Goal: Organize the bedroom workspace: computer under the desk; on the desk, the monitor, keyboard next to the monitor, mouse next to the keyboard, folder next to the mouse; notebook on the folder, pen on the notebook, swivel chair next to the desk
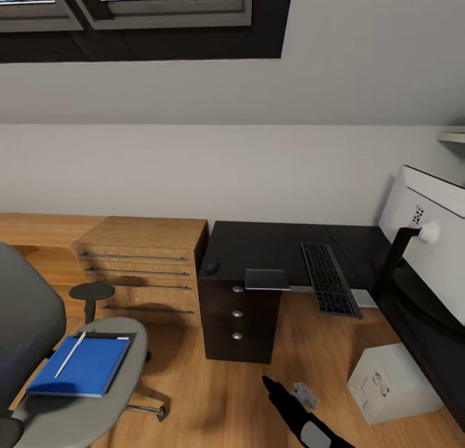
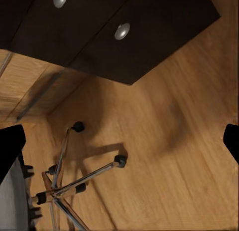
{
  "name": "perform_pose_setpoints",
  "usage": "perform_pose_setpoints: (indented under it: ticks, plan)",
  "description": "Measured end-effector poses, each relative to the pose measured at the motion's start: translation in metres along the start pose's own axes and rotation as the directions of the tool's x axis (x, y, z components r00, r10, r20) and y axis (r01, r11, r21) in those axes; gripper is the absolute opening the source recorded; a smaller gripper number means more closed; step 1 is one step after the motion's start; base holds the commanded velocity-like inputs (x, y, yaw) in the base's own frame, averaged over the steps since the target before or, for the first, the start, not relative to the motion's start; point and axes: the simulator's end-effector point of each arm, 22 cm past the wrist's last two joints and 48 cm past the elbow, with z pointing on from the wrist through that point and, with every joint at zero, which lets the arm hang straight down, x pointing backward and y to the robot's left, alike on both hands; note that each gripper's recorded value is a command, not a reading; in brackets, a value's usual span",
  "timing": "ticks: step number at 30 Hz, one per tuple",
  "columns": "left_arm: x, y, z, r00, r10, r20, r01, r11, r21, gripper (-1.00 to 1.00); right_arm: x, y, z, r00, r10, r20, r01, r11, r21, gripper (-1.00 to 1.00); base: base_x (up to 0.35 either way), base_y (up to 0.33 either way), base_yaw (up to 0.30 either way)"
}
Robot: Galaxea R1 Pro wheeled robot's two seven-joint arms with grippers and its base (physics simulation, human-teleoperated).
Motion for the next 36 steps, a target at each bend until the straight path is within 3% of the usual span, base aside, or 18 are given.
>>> perform_pose_setpoints:
  ticks: [7,12,15,19,29,36]
  plan:
    - [-0.026,-0.024,-0.002,1.0,-0.02,0.007,0.02,0.999,0.032,1.0,0.013,-0.017,-0.016,0.99,-0.141,0.012,0.14,0.989,0.042,1.0,0.0,0.0,0.0]
    - [-0.035,-0.045,-0.006,0.999,-0.027,-0.022,0.029,0.998,0.061,1.0,0.011,-0.029,-0.029,0.961,-0.278,0.006,0.277,0.96,0.046,1.0,0.0,0.0,0.0]
    - [-0.037,-0.054,-0.008,0.998,-0.017,-0.056,0.021,0.997,0.076,1.0,0.014,-0.04,-0.038,0.945,-0.326,-0.011,0.326,0.944,0.052,1.0,0.0,0.0,0.0]
    - [-0.048,-0.065,-0.011,0.997,-0.01,-0.081,0.018,0.996,0.093,1.0,0.016,-0.054,-0.049,0.931,-0.363,-0.032,0.364,0.929,0.065,1.0,0.0,0.0,0.0]
    - [-0.075,-0.073,-0.018,0.998,-0.012,-0.067,0.019,0.994,0.108,1.0,0.01,-0.08,-0.074,0.91,-0.411,-0.045,0.414,0.905,0.096,1.0,0.0,0.0,0.0]
    - [-0.07,-0.065,-0.018,0.998,-0.012,-0.057,0.017,0.995,0.098,1.0,0.014,-0.082,-0.077,0.87,-0.489,-0.06,0.492,0.868,0.07,1.0,0.0,0.0,0.0]
